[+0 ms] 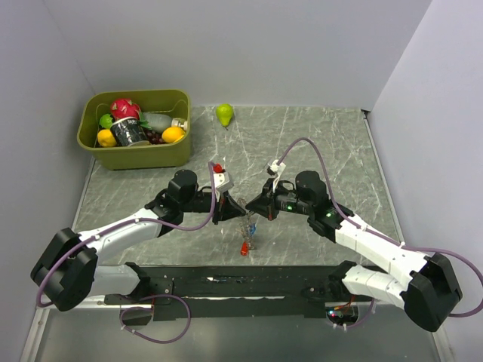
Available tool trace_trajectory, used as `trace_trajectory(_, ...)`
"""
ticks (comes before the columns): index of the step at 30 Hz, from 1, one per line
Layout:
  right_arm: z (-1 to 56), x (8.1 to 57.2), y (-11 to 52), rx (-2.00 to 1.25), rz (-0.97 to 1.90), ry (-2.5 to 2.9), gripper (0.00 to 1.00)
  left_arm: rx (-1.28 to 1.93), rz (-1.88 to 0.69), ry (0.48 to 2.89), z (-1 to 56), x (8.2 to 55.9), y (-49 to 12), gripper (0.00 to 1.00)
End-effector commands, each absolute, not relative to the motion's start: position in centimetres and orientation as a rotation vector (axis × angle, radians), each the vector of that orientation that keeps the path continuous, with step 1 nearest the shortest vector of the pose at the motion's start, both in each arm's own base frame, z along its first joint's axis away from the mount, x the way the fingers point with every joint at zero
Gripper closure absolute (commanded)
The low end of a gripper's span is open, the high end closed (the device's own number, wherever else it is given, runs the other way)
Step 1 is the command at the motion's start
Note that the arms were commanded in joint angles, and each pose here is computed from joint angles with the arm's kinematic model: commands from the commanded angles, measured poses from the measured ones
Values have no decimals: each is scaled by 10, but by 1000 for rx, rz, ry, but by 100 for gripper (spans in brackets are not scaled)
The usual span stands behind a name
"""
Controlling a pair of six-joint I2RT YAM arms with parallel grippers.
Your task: Put the keys on the keyring
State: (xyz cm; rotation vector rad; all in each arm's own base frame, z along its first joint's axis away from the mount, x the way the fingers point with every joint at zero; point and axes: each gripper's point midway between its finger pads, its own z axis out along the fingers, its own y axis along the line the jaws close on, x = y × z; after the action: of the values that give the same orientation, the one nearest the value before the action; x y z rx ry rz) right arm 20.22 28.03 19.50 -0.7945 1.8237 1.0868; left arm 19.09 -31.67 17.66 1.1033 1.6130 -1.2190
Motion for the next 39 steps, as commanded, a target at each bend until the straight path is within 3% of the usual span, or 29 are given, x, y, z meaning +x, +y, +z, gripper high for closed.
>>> trace_trajectory(1, 223, 220, 281, -721, 1027, 1764, 100, 1137, -1227, 1438, 220, 188, -324, 99)
trace_trajectory(33, 199, 225, 265, -593, 1024, 1861, 100, 1083, -1188, 1206, 250, 174, -312, 99)
trace_trajectory(34, 198, 224, 266, -598, 1026, 1863, 96, 1082, -1189, 1203, 251, 174, -312, 99)
trace_trajectory(37, 202, 222, 265, -605, 1037, 1837, 64, 1087, -1198, 1187, 254, 172, -313, 99)
trace_trajectory(39, 205, 225, 261, -590, 1019, 1822, 52, 1089, -1204, 1177, 256, 172, -313, 99)
